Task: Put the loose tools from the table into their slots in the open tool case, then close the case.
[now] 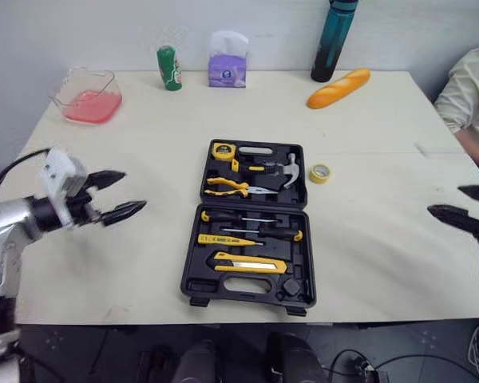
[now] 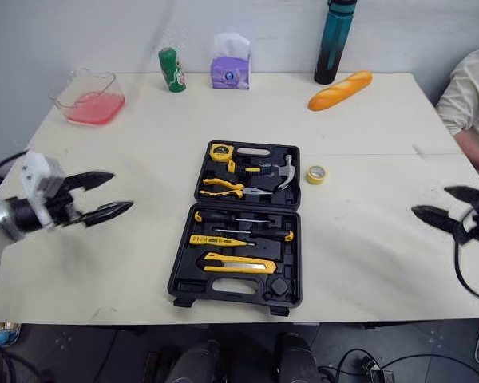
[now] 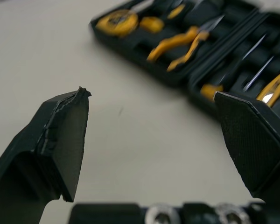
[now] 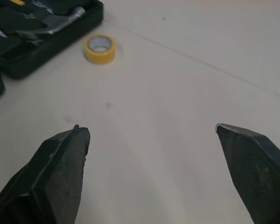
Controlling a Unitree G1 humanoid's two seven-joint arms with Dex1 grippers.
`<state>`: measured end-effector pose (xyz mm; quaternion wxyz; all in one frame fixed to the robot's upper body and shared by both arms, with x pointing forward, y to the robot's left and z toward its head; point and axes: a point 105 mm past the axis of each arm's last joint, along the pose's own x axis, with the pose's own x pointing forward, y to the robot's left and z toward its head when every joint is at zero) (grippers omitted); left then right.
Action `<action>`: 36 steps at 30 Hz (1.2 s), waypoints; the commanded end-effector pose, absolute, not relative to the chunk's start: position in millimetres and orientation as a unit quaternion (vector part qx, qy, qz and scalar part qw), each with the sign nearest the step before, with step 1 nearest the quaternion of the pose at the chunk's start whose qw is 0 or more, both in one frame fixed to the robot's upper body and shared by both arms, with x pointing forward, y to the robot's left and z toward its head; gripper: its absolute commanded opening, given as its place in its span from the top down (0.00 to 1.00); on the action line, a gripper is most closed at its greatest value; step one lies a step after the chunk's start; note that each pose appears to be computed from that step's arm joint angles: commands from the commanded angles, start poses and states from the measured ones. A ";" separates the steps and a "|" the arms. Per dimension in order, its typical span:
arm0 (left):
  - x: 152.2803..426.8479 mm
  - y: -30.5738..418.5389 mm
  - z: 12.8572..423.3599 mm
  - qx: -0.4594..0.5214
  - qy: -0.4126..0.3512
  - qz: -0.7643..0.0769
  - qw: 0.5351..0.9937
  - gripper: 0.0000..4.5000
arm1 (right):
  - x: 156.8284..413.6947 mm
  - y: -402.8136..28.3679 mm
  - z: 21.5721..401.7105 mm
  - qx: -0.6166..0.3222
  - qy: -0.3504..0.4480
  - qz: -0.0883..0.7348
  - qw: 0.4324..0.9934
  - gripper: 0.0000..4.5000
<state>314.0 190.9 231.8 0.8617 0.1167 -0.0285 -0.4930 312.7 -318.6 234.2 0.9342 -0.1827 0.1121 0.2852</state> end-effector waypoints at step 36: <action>300.7 93.8 263.9 0.176 -0.089 -0.620 0.759 0.00 | 439.1 -170.0 189.5 -0.402 0.200 0.417 0.790 0.00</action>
